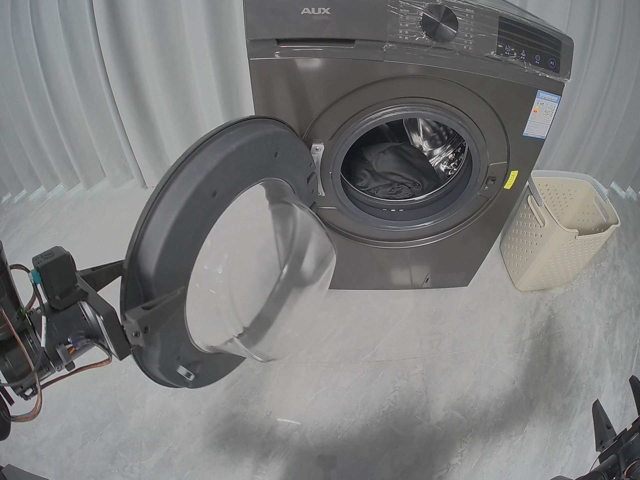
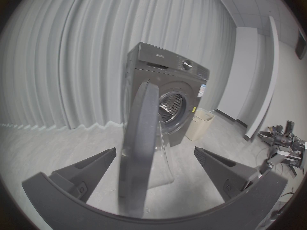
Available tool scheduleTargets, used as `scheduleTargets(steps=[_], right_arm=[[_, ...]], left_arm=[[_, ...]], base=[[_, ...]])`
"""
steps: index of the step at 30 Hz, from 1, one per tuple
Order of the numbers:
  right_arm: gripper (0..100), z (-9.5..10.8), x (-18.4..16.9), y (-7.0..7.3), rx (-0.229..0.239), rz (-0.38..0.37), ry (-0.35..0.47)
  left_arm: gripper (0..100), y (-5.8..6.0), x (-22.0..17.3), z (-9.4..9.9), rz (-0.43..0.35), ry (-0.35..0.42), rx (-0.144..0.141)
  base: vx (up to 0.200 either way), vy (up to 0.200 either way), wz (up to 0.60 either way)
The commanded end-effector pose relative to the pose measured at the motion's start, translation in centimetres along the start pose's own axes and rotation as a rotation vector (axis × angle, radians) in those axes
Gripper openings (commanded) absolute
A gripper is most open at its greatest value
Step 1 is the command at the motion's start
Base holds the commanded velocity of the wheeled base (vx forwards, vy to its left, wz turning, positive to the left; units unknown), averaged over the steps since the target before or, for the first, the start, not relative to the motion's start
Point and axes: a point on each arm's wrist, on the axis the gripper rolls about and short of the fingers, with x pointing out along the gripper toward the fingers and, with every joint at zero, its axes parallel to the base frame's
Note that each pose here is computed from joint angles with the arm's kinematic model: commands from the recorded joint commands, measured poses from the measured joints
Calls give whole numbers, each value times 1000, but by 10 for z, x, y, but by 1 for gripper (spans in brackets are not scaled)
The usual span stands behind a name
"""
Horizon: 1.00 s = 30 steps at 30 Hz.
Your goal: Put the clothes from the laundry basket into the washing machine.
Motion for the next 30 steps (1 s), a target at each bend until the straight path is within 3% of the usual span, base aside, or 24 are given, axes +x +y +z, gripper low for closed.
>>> scheduleTargets(steps=[1,10,15,18,25,30], right_arm=[[100,-5,0,0,-1,1,1],[100,-5,0,0,-1,1,0],[100,-5,0,0,-1,1,1],[100,-5,0,0,-1,1,0],[100,-5,0,0,-1,1,1],[100,-5,0,0,-1,1,1]], left_arm=[[100,-26,-13,-4,-159,-15,14],[100,-27,-25,-2,-169,-56,16],[100,-28,-33,2,-186,-90,0],[100,-17,-31,2,-110,-84,-18],[100,0,-15,-3,-1,-25,-18],[100,6,-10,-8,21,1,-22]], base=[[0,0,0],[0,0,0],[0,0,0],[0,0,0],[0,0,0],[0,0,0]])
